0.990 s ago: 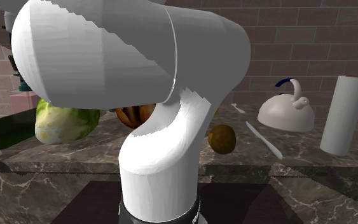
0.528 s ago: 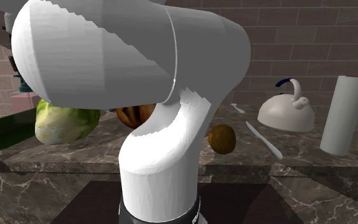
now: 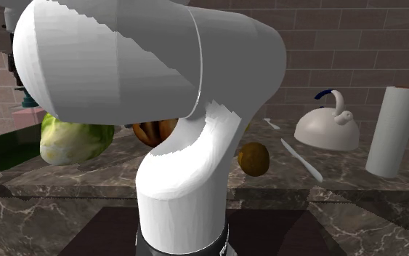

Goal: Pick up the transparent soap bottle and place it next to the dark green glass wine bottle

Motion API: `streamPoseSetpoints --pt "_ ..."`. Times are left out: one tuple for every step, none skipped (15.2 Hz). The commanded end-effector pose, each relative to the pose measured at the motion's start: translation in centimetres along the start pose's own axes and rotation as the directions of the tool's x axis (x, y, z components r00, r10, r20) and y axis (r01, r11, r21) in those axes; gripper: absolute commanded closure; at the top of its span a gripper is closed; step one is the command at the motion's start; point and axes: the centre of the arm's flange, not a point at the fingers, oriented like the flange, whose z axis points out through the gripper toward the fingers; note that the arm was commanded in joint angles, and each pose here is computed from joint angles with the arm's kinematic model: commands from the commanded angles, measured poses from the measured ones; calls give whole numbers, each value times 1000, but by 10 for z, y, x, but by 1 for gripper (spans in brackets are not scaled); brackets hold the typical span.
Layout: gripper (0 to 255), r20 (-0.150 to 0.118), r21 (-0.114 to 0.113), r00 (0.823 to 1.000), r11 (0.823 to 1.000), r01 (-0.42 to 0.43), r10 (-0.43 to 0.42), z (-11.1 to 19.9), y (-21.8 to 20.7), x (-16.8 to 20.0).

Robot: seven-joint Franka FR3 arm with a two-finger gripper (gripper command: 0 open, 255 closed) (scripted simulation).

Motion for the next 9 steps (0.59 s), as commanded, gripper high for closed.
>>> streamPoseSetpoints --pt "0 0 -1 1000 1000 0 0 -23 -1 0" --pt "0 0 -1 1000 1000 0 0 -34 -1 0" --pt "0 0 -1 1000 1000 0 0 -34 -1 0" --pt "0 0 -1 1000 1000 0 0 -34 0 0" --pt "0 0 -1 1000 1000 0 0 -34 -1 0" --pt "0 0 -1 1000 1000 0 0 -34 -1 0" --pt "0 0 -1 1000 1000 0 0 -34 -1 0" --pt "0 0 -1 1000 1000 0 0 -34 -1 0" --pt "0 0 -1 1000 1000 0 0 -34 -1 0"
